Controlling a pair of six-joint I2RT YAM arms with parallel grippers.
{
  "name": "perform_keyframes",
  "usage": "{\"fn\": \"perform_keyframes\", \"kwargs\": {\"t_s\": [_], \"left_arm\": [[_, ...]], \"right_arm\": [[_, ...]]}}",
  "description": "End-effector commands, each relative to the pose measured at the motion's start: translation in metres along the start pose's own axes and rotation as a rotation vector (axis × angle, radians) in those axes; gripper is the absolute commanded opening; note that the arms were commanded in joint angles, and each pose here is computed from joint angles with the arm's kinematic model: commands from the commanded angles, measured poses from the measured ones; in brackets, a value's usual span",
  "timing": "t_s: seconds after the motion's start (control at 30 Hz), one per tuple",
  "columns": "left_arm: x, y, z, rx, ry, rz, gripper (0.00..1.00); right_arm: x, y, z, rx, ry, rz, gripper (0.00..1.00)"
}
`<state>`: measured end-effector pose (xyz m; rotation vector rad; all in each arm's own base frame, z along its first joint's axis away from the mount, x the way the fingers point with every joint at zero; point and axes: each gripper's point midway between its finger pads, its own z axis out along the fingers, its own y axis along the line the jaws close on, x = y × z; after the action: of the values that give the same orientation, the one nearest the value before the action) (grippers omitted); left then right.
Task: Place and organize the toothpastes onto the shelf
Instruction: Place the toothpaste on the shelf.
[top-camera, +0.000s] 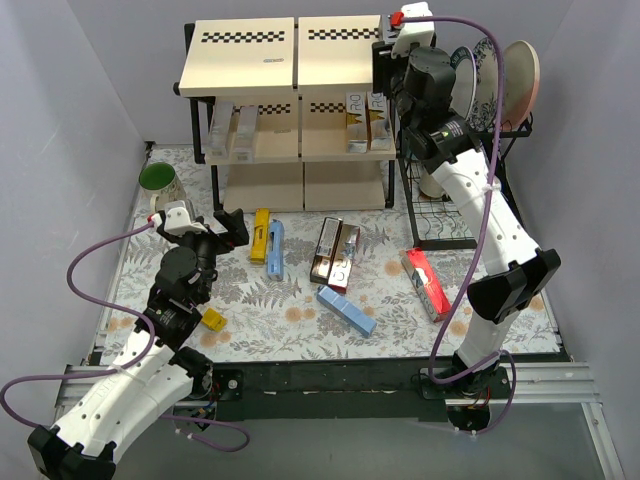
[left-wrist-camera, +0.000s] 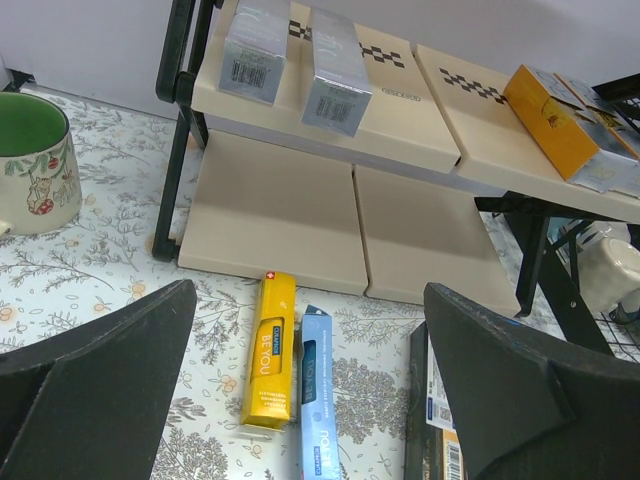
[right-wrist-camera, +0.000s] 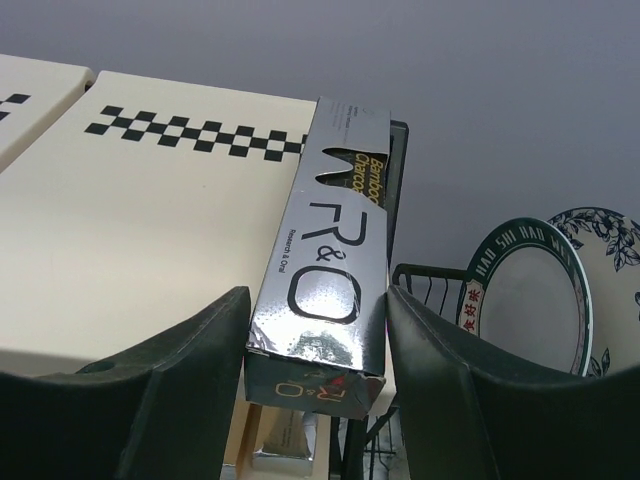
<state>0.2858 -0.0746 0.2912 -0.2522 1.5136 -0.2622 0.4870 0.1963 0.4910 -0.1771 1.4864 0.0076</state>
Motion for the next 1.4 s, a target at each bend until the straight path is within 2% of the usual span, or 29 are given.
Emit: {"fn": "perform_keyframes", "kwargs": {"t_s": [0.0, 0.13, 0.4, 0.5, 0.53, 0.63, 0.73, 0.77, 0.83, 0.87, 1.0, 1.1, 1.13, 1.23, 1.27, 1.33, 1.37], "left_arm": [[-0.014, -0.003, -0.002, 0.007, -0.023, -0.014, 0.98], [-0.013, -0.003, -0.002, 0.008, -0.021, -0.013, 0.98], [-0.012, -0.002, -0.001, 0.006, -0.018, -0.011, 0.98], [-0.011, -0.003, -0.001, 0.006, -0.013, -0.007, 0.98], [-0.011, -0.003, -0.001, 0.006, -0.015, -0.011, 0.98], [-0.011, -0.003, -0.001, 0.006, -0.013, -0.013, 0.98], [-0.009, -0.004, 0.0, 0.011, -0.008, -0.015, 0.98], [-0.009, -0.005, 0.0, 0.015, -0.006, -0.017, 0.98], [-0.008, -0.006, 0.0, 0.017, -0.003, -0.017, 0.98], [-0.007, -0.006, 0.001, 0.017, 0.001, -0.015, 0.98], [-0.006, -0.006, 0.001, 0.018, 0.005, -0.019, 0.98], [-0.006, -0.006, 0.001, 0.017, 0.006, -0.022, 0.98], [-0.006, -0.006, 0.001, 0.017, 0.006, -0.023, 0.98], [-0.003, -0.007, 0.002, 0.018, 0.013, -0.023, 0.98], [-0.003, -0.007, 0.002, 0.019, 0.015, -0.022, 0.98], [-0.002, -0.008, 0.003, 0.022, 0.02, -0.023, 0.98], [0.0, -0.009, 0.004, 0.024, 0.025, -0.022, 0.98]], "right_arm": [[-0.033, -0.005, -0.001, 0.01, -0.098, 0.06, 0.62], [-0.027, 0.0, 0.005, -0.009, -0.093, 0.051, 0.54], [-0.019, 0.008, 0.012, -0.031, -0.087, 0.075, 0.53], [-0.024, 0.007, 0.008, -0.03, -0.091, 0.094, 0.6], [-0.026, 0.006, 0.006, -0.031, -0.094, 0.095, 0.66], [-0.043, 0.003, -0.009, -0.045, -0.121, 0.109, 0.75], [-0.062, 0.003, -0.032, -0.07, -0.158, 0.123, 0.83], [-0.08, -0.001, -0.049, -0.079, -0.198, 0.14, 0.85], [-0.066, 0.002, -0.059, -0.091, -0.173, 0.134, 0.88], [-0.08, -0.002, -0.079, -0.098, -0.203, 0.154, 0.89], [-0.043, 0.001, -0.11, -0.131, -0.151, 0.179, 0.91], [-0.001, 0.004, -0.136, -0.154, -0.073, 0.224, 0.93], [0.027, 0.008, -0.147, -0.168, -0.024, 0.25, 0.93], [0.062, 0.016, -0.169, -0.2, 0.044, 0.313, 0.94], [0.097, 0.026, -0.174, -0.215, 0.112, 0.298, 0.94], [0.12, 0.033, -0.182, -0.223, 0.156, 0.316, 0.94], [0.146, 0.046, -0.188, -0.253, 0.214, 0.326, 0.94]]}}
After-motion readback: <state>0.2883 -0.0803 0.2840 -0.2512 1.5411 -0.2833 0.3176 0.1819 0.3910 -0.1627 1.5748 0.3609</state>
